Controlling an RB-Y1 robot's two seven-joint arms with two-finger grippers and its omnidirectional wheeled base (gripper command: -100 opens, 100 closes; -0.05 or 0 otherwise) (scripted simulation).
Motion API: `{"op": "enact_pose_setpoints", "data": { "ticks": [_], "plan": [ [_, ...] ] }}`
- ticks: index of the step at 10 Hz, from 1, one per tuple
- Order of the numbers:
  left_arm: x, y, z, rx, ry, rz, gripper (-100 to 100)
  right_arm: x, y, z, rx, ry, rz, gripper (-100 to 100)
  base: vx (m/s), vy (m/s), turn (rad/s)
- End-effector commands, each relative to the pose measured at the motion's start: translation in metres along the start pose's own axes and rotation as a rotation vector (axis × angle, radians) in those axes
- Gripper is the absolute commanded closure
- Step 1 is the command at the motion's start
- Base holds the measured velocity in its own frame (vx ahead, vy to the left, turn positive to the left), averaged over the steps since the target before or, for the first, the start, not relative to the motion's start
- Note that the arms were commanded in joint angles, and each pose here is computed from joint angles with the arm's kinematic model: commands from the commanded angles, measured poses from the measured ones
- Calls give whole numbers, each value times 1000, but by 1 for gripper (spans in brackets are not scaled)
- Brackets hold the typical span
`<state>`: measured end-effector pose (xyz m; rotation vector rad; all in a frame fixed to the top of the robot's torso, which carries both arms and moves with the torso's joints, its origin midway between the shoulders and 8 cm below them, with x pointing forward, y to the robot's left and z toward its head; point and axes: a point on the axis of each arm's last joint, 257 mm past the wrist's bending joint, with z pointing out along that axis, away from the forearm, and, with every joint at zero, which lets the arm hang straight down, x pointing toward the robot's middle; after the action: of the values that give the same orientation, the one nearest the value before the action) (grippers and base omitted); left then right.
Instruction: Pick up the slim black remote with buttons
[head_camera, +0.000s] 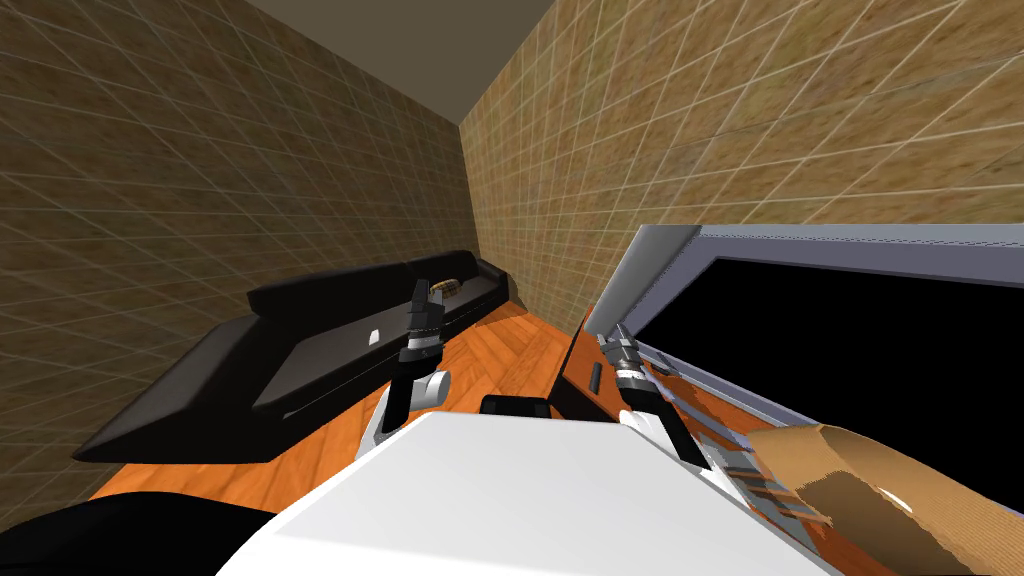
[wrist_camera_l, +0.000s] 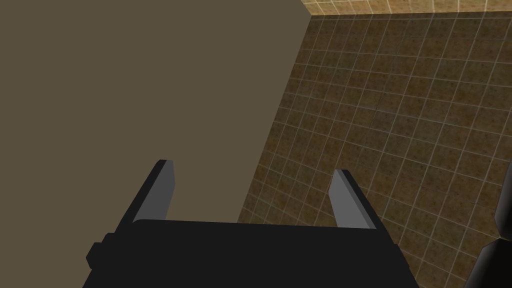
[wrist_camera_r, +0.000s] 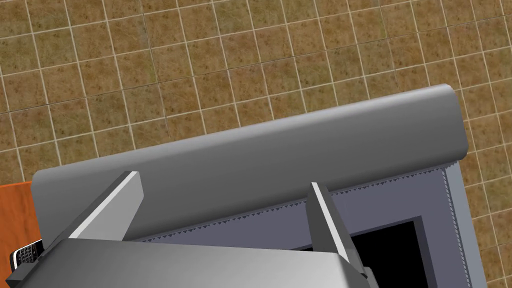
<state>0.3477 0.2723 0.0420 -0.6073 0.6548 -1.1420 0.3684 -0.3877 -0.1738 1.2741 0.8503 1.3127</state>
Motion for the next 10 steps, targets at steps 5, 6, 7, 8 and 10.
{"op": "enact_pose_setpoints", "data": {
  "ticks": [5,6,7,8,10],
  "plan": [
    [0,0,0,0,0,0,0,-76,-68,-22,214,-147,141,-100,132,47,-15],
    [0,0,0,0,0,0,0,-81,-74,-25,224,-158,145,-100,98,35,-15],
    [0,0,0,0,0,0,0,-100,-89,-34,278,-201,185,-100,113,40,-19],
    [0,0,0,0,0,0,0,-105,-94,-37,286,-212,192,-100,105,29,-17],
    [0,0,0,0,0,0,0,-127,-113,-51,346,-269,242,-100,132,30,-24]
  ]
}}
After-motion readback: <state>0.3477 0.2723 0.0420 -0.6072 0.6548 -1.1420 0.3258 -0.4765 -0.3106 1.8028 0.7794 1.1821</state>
